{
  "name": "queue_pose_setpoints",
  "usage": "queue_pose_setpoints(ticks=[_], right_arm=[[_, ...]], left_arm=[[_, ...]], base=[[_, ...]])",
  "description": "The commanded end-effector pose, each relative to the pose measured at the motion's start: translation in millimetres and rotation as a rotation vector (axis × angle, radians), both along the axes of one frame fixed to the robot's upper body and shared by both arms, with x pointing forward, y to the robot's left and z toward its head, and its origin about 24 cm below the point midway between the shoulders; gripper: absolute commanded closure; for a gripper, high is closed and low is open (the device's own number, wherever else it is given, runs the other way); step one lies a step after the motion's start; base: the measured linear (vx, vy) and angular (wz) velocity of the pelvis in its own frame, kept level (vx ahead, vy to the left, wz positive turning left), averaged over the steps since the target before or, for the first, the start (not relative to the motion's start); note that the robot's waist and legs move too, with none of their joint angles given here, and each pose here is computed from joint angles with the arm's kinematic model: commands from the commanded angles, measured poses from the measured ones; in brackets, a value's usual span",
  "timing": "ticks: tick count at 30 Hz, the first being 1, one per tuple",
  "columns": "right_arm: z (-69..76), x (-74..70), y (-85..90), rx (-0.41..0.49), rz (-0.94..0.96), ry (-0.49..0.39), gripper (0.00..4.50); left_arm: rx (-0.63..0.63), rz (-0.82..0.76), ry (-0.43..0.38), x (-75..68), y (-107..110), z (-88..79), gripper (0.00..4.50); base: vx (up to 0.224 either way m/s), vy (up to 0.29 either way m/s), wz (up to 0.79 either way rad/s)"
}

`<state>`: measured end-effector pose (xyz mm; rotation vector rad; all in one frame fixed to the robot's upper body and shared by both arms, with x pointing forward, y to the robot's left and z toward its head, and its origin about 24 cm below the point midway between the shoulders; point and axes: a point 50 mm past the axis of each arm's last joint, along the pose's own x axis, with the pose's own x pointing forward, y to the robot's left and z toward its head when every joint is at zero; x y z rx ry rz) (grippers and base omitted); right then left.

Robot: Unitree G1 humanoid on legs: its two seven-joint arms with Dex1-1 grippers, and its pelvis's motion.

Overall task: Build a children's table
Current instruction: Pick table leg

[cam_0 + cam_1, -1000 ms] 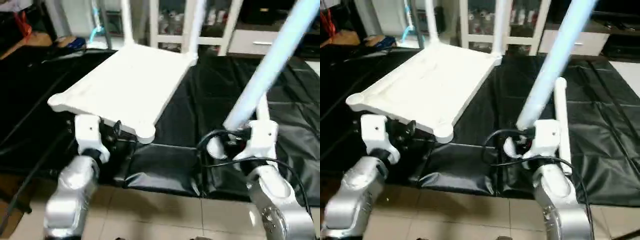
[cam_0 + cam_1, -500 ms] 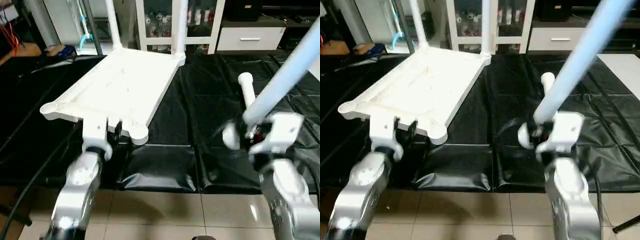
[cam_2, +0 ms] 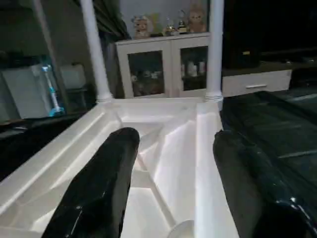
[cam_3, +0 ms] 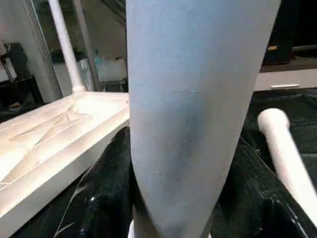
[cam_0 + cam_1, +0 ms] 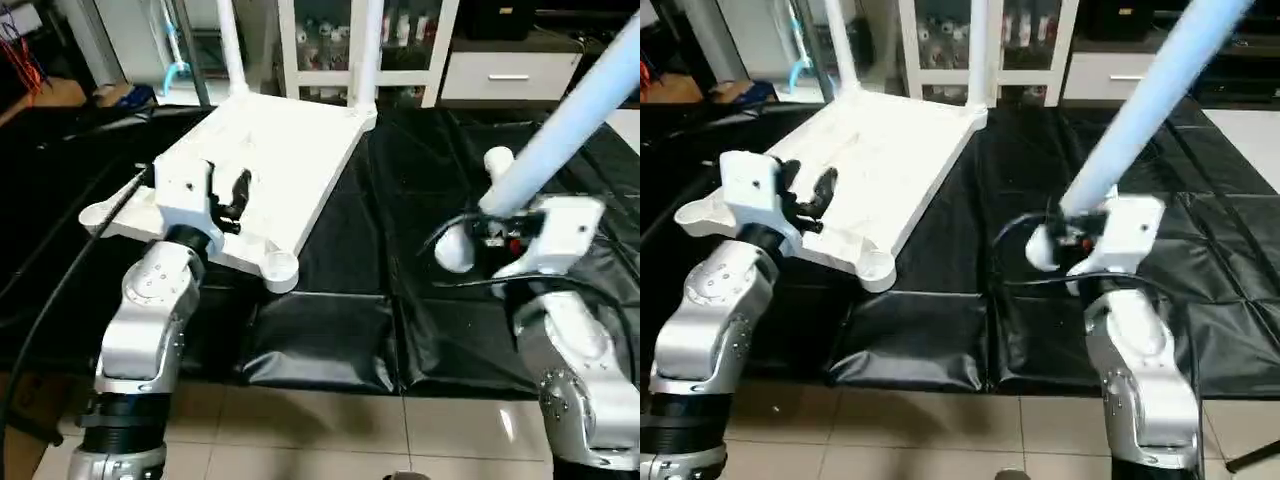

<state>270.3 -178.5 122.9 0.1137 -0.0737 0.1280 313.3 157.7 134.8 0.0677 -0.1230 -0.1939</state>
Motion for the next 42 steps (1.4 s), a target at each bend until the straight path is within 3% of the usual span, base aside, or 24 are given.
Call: queue_pose_setpoints(ticks=[1, 10, 15, 19, 26, 31, 41, 42], right_arm=[[5.2, 3.6, 2.7, -0.006, 0.02, -0.012, 2.67], [-4.4, 3.6, 2.3, -0.095, 0.098, 0.043, 2.67], [-15.9, 1.0, -2.7, -0.101, 0.119, 0.088, 2.67], [-19.4, -0.7, 3.3, -0.089, 0.149, 0.085, 2.67], [-19.8, -2.1, 8.5, -0.053, 0.129, 0.069, 2.67], [-20.9, -6.5, 1.7, -0.057, 0.121, 0.087, 2.67], [-21.6, -16.8, -9.8, -0.051, 0.086, 0.1, 2.67], [-23.5, -18.6, -9.4, -0.059, 0.099, 0.116, 2.67]], left_arm=[[0.024, -0.02, -0.015, 0.4, -4.8, -0.6, 1.73], [0.048, 0.043, 0.066, -15.3, 6.9, -25.8, 1.73], [0.028, 0.096, 0.093, -22.6, 12.0, -39.7, 1.73], [0.053, 0.137, 0.108, -30.1, 20.5, -52.9, 1.73], [0.065, 0.039, 0.088, -21.5, 8.4, -47.7, 1.73], [0.108, -0.052, 0.119, -21.0, -2.1, -60.9, 1.73], [0.092, -0.147, 0.107, -17.5, -13.9, -58.3, 1.73], [0.059, -0.219, 0.102, -17.9, -18.7, -55.1, 1.73]], base=[[0.0, 0.0, 0.0], [0.009, 0.007, 0.12], [0.046, 0.003, 0.53], [0.128, -0.001, 0.71], [0.141, -0.05, 0.31], [0.117, -0.017, 0.03], [0.06, -0.001, -0.12], [0.0, 0.0, 0.0]])
